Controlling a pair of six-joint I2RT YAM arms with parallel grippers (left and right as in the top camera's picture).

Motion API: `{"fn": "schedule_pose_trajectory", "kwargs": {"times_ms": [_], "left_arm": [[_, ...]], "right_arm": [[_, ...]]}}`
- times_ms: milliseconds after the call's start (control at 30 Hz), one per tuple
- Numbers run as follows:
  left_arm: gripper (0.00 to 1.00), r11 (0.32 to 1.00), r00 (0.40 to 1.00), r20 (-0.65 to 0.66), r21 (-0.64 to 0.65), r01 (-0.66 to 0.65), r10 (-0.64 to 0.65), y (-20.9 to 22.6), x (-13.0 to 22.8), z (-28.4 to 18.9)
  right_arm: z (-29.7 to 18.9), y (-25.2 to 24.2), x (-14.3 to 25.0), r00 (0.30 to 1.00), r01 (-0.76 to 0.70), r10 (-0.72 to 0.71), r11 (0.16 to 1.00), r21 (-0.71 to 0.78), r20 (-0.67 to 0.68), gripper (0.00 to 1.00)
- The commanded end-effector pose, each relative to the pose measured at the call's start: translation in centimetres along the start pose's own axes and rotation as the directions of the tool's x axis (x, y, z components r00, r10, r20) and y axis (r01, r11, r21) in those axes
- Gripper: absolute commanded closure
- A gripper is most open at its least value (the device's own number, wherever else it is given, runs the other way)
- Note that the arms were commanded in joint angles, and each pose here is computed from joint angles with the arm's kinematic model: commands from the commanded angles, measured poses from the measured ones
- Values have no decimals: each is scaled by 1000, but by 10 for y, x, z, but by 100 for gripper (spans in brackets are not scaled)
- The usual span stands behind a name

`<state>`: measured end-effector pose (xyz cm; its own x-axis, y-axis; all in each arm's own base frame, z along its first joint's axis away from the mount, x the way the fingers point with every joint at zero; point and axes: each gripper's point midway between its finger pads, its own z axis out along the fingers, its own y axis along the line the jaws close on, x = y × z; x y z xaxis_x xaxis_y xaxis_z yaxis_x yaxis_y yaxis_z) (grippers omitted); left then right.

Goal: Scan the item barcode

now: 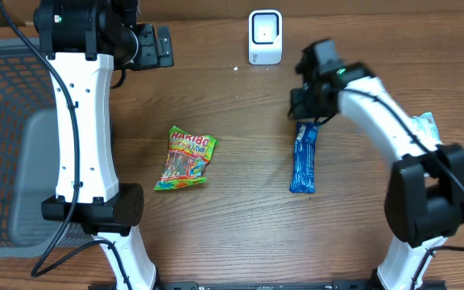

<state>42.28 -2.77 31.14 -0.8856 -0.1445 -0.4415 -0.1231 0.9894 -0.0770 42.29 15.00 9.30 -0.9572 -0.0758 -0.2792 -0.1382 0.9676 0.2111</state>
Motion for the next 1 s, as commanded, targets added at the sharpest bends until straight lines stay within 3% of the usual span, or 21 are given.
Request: {"fn": "schedule_pose_trajectory", "kwargs": {"times_ms": [0, 167, 467, 967], "left_arm": [[0, 1000, 1000, -12, 9, 9, -9, -4, 0, 5], [0, 1000, 1000, -12, 9, 9, -9, -4, 0, 5], [0, 1000, 1000, -12, 9, 9, -9, -4, 0, 5], [0, 1000, 1000, -12, 9, 9, -9, -4, 0, 5]], "right_arm": [[-28, 0, -1, 998, -66, 65, 989, -132, -18, 71], [-11, 14, 20, 996, -41, 18, 956, -292, -83, 96], [16, 22, 44, 994, -49, 10, 932, -360, -108, 96], [44, -13, 49, 997, -34, 19, 980, -197, -73, 96]]}}
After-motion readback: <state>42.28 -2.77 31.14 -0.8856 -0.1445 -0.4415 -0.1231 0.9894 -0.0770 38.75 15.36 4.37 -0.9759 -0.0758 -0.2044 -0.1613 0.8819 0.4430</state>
